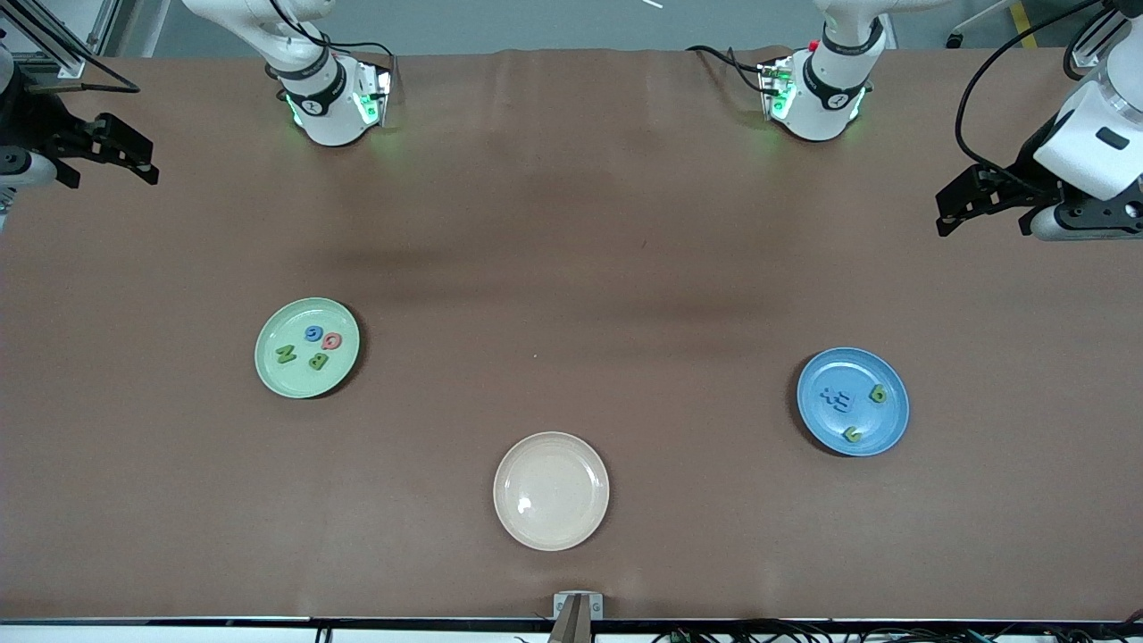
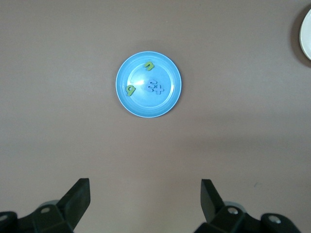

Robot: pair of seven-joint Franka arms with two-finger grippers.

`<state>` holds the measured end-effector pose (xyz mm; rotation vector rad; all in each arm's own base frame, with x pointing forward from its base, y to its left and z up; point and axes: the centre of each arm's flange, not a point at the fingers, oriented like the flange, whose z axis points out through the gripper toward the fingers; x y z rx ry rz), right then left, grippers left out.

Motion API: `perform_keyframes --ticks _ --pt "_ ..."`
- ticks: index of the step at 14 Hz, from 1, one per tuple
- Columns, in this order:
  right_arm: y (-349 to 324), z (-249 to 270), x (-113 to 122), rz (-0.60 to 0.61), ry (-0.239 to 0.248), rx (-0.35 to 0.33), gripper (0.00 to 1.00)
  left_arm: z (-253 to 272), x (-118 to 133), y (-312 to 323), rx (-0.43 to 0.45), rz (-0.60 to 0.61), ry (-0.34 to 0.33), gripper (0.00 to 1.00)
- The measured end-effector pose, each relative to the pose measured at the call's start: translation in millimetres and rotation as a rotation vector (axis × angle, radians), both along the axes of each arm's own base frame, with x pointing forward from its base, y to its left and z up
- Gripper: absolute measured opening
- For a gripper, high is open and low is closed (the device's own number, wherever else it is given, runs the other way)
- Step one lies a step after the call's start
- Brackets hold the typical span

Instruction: Sort upper and lower case letters into plates

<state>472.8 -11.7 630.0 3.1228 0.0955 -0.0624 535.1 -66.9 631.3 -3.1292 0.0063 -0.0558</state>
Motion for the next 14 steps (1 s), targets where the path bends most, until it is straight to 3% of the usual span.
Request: perform_keyframes --ticks 5,9,14 --pt "5.3 12.4 15.9 0.007 -0.045 0.015 1.00 3.9 0.5 2.6 0.002 0.004 -0.009 1.00" --pt "3.7 6.3 37.6 0.004 -0.027 0.016 1.00 3.9 0.5 3.5 0.006 0.005 -0.008 1.00" --pt "3.6 -1.1 43.4 0.004 -0.015 0.016 1.00 3.6 0.3 5.2 0.007 0.008 -0.004 1.00"
